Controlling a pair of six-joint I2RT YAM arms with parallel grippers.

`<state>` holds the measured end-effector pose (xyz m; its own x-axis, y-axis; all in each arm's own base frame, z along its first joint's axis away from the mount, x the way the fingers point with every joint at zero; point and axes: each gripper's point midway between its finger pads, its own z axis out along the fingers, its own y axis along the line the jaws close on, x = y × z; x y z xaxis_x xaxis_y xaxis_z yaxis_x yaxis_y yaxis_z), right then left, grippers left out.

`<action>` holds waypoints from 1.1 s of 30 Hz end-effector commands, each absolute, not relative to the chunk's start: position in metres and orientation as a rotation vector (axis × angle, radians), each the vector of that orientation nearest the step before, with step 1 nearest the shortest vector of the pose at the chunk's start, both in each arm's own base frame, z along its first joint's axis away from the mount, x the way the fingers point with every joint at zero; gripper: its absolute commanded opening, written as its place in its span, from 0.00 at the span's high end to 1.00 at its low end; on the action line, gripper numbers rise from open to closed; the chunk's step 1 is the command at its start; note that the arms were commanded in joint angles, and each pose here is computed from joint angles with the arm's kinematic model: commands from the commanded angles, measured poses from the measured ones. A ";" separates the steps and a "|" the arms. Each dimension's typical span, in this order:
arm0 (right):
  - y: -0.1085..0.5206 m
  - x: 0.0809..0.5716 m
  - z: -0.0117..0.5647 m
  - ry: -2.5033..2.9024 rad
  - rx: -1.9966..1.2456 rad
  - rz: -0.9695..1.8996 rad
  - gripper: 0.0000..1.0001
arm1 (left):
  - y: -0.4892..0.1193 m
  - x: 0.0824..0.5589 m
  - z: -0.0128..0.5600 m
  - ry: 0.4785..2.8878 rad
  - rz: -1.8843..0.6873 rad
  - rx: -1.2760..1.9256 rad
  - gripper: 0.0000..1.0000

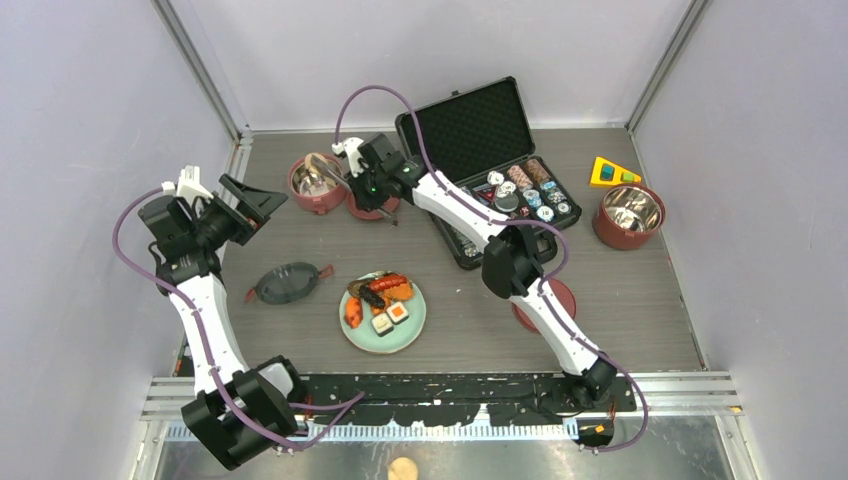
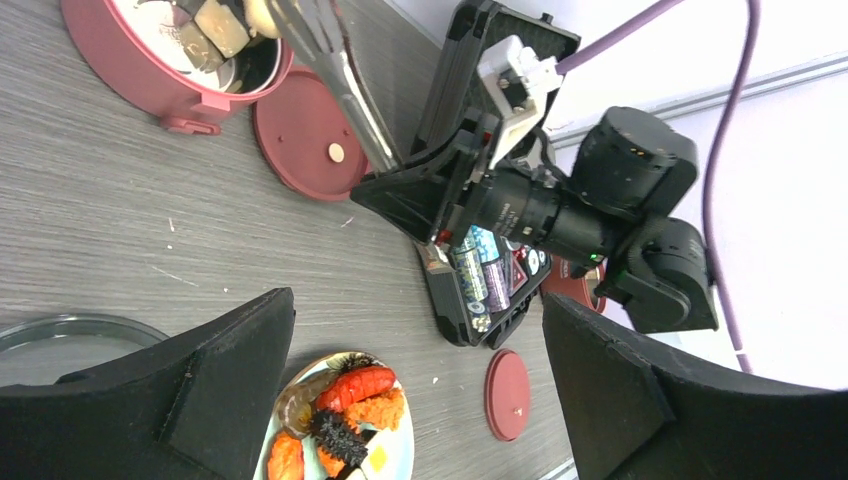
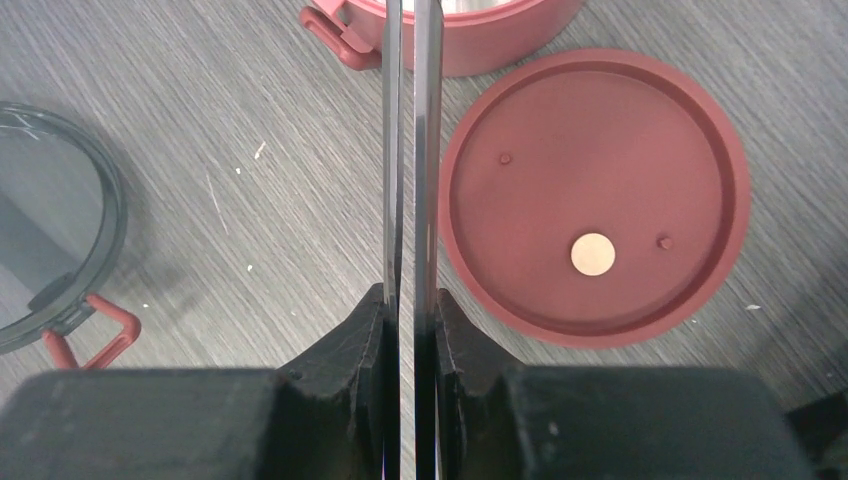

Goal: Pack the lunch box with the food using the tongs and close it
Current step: Place the fake food in the packing box.

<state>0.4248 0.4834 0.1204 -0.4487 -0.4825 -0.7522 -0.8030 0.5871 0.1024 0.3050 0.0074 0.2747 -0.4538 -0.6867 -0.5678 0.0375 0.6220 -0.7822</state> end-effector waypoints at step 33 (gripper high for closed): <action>0.529 0.452 0.111 1.991 -0.922 0.688 0.70 | 0.012 0.308 0.288 1.809 -0.948 -0.477 0.04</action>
